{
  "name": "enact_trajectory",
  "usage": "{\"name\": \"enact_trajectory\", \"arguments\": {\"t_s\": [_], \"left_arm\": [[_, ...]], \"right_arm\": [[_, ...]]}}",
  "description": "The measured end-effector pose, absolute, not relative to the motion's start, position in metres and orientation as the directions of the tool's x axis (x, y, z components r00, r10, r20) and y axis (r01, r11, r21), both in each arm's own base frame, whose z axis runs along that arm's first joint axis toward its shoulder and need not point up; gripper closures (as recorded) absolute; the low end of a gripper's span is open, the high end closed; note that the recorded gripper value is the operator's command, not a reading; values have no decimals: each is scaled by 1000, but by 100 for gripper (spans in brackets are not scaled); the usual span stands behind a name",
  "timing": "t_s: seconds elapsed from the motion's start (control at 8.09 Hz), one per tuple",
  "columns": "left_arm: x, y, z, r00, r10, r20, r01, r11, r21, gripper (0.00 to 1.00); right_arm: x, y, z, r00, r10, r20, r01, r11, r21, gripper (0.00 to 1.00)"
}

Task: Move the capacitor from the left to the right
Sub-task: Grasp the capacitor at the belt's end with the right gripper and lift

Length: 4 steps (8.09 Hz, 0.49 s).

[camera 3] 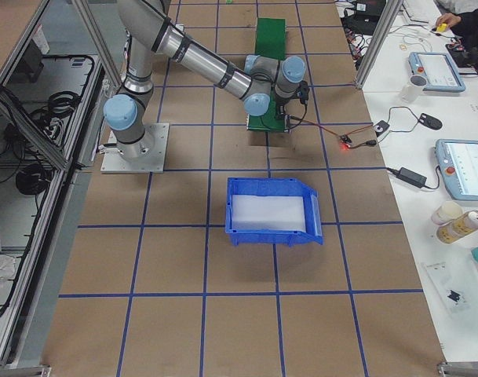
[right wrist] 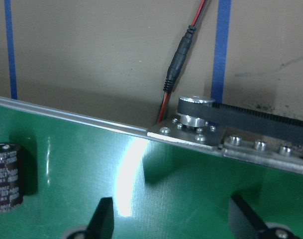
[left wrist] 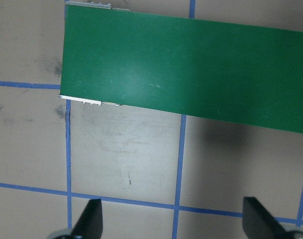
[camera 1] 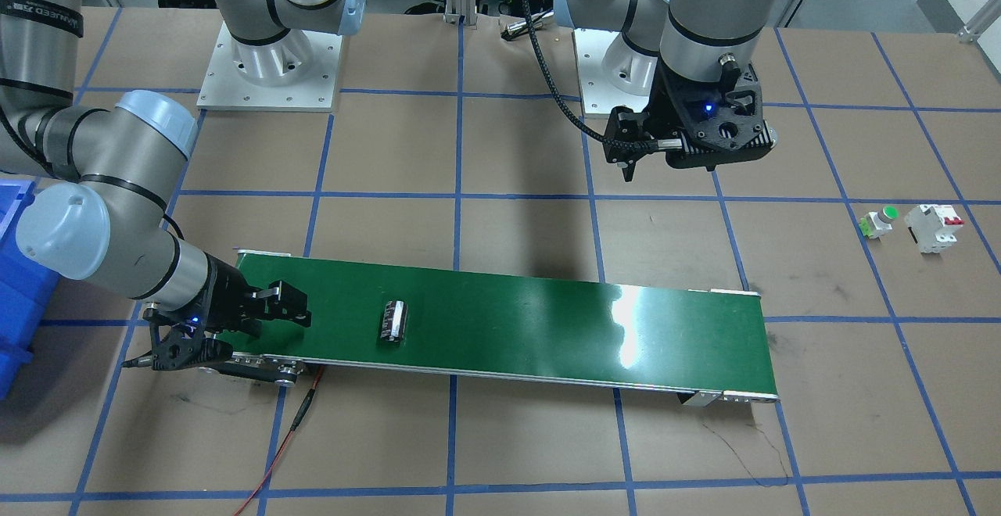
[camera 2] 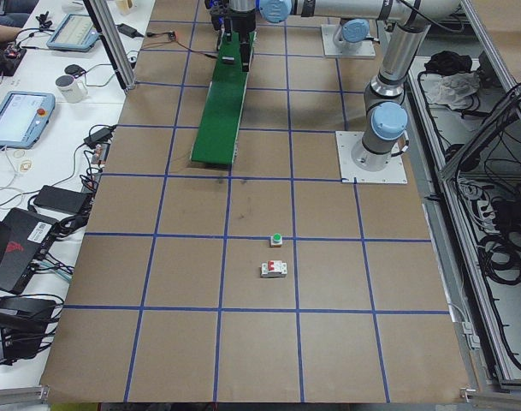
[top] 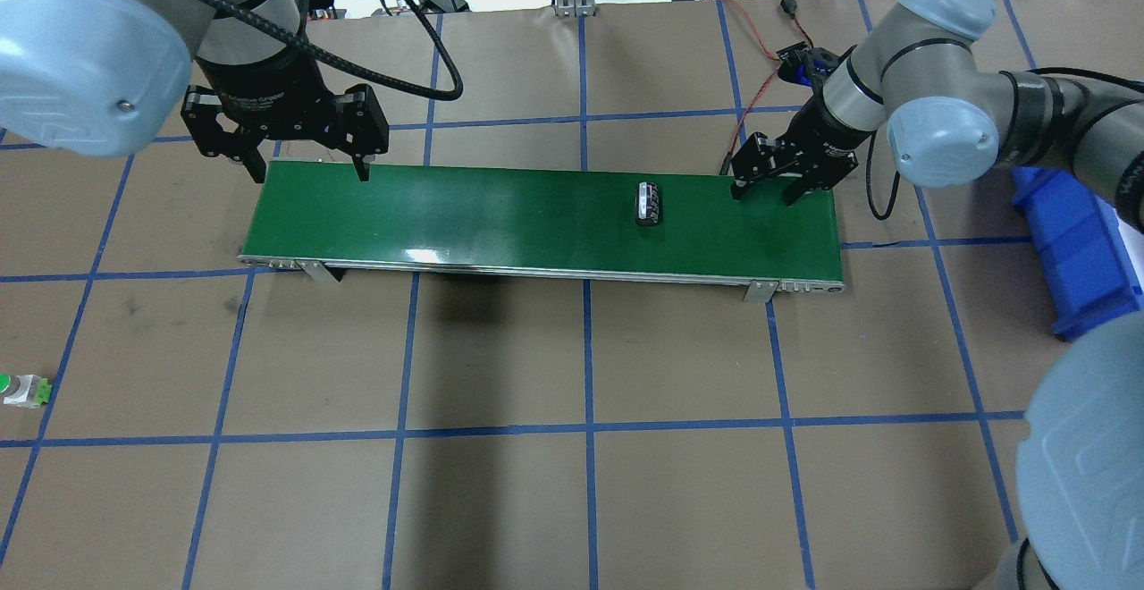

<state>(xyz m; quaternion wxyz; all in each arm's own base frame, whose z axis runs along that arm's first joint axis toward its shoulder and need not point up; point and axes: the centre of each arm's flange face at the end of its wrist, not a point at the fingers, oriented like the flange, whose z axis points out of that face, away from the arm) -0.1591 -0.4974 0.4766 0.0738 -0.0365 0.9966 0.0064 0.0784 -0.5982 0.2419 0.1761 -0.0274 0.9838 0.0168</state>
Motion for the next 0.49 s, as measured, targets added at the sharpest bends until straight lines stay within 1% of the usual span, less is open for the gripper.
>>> {"name": "enact_trajectory", "arguments": {"t_s": [0.49], "left_arm": [[-159, -498, 477, -987, -72, -147, -74, 997, 5, 0]], "right_arm": [[79, -597, 247, -939, -26, -342, -36, 999, 24, 17]]}}
